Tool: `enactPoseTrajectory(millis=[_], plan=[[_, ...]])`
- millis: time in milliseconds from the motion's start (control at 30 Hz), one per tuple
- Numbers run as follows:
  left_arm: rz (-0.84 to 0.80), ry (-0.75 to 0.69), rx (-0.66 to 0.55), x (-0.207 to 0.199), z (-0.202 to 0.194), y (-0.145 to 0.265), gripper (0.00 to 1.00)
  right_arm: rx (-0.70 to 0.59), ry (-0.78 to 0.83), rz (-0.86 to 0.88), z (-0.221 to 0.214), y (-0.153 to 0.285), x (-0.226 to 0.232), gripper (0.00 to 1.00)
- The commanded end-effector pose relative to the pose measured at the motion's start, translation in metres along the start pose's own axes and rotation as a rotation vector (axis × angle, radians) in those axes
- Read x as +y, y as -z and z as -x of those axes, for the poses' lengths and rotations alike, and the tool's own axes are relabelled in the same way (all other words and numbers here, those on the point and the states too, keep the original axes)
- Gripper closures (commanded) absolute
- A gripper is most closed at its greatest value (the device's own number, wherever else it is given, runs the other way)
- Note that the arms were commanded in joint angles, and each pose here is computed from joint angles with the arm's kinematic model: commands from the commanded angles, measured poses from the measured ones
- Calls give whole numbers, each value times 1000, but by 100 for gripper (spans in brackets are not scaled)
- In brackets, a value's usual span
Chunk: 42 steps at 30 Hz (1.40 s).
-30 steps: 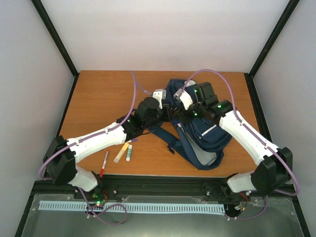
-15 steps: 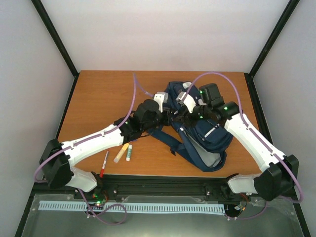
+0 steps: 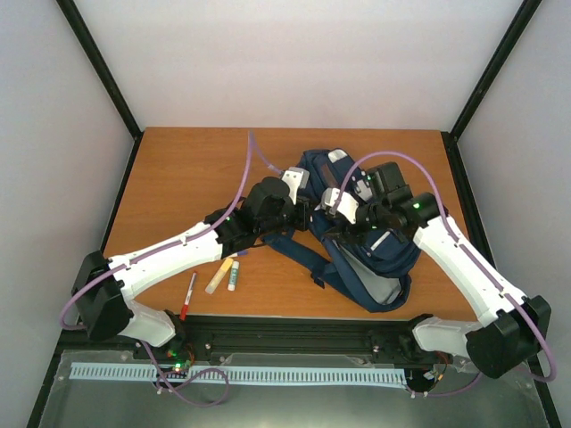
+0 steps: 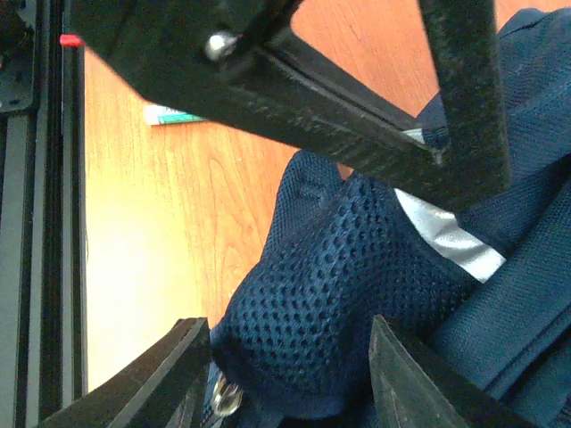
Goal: Pack the student bag
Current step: Zip the student bag at the center of the board.
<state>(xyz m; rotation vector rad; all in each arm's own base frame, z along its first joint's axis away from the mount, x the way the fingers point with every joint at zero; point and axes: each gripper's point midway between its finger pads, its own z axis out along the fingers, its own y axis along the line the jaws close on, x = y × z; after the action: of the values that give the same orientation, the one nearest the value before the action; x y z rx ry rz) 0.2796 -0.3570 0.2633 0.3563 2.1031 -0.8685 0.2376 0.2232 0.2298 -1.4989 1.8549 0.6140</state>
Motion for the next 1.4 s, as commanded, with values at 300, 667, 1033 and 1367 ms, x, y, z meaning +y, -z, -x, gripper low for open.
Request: enactPoseTrajectory(millis=[300, 667, 1033, 1367], plan=[[-156, -39, -152, -49, 60, 22, 99, 43, 189, -68, -11, 11, 0, 55], [-185, -28, -143, -56, 61, 20, 99, 15, 207, -136, -7, 4, -16, 80], [-235, 17, -92, -60, 46, 2, 99, -152, 107, -187, 45, 7, -39, 97], [-238, 35, -77, -58, 38, -1, 99, -242, -36, -205, 73, 8, -58, 87]])
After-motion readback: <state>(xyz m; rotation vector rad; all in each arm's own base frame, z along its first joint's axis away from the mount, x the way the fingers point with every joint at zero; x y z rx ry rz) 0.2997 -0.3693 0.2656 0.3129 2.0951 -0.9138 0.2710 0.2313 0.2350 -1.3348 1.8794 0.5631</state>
